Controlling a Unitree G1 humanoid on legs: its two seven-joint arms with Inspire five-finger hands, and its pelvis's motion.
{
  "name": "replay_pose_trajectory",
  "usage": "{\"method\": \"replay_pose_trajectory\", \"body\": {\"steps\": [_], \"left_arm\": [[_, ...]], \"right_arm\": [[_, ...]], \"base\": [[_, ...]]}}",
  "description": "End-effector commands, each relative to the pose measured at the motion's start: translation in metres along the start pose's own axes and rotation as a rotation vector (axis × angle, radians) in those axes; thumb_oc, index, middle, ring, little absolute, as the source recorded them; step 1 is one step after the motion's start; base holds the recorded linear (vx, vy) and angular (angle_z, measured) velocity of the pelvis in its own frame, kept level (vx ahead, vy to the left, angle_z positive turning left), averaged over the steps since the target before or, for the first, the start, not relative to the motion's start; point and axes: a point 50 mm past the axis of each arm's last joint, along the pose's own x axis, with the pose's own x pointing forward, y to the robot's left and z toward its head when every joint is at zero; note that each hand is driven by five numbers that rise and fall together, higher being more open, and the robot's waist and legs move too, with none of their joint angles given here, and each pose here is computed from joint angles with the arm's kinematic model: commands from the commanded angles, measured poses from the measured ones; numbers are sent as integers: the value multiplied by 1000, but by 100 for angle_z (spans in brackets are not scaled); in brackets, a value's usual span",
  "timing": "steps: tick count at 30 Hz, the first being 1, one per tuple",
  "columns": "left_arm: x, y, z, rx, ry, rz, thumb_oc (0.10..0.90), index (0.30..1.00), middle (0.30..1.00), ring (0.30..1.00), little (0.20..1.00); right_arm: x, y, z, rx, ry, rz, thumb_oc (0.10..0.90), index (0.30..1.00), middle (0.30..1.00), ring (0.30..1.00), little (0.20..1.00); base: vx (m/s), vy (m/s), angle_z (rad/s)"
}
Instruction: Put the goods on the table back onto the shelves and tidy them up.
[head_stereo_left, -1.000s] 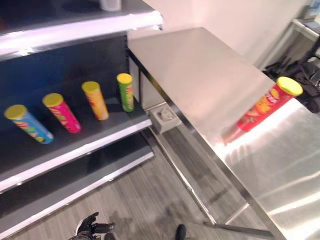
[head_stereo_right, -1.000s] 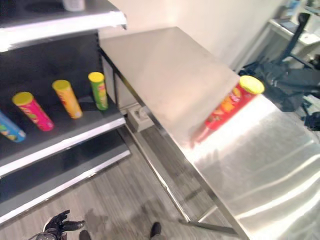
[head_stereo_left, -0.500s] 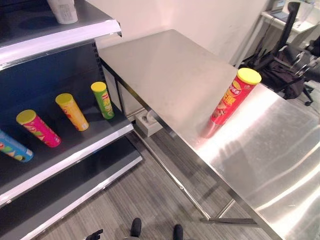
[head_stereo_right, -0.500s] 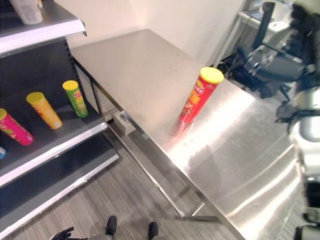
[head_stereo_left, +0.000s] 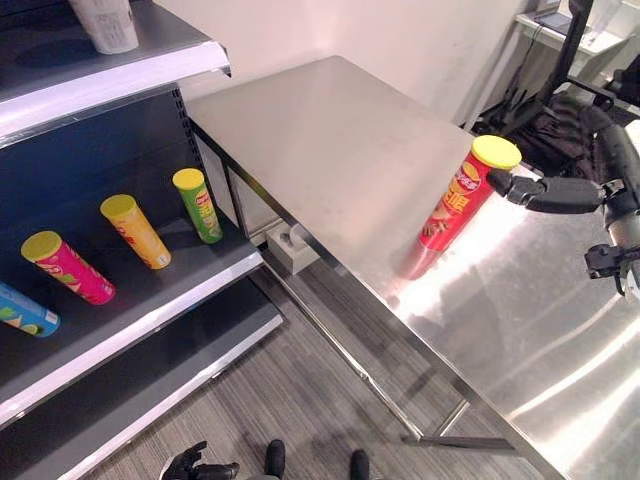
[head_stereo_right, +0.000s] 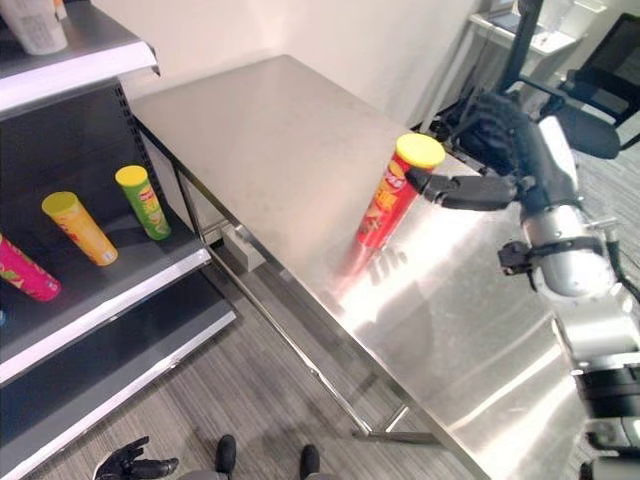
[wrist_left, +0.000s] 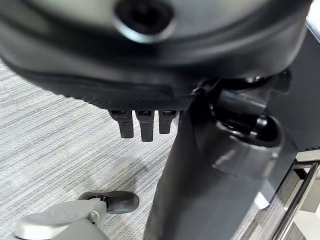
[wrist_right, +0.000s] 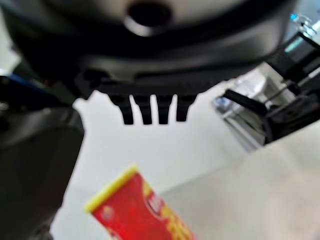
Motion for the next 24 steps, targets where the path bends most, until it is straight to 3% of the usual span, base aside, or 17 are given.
{"method": "replay_pose_trajectory", "body": {"steps": [1,6,24], "left_arm": [[1,13,7,74,-36,30,800,900,900,900,900],[0,11,5,75,-38,24,800,900,900,900,900],[0,11,8,27,-44,43,800,900,900,900,900]], "right_arm": [[15,-31,40,-43,-168,-90,800,900,900,900,900],[17,-21,29,-54,-123,-54,800,900,900,900,900],[25,-17,21,37,-91,-169,800,900,900,900,900]], "base": [[0,0,0],[14,-9,2],[23,-28,12]]}}
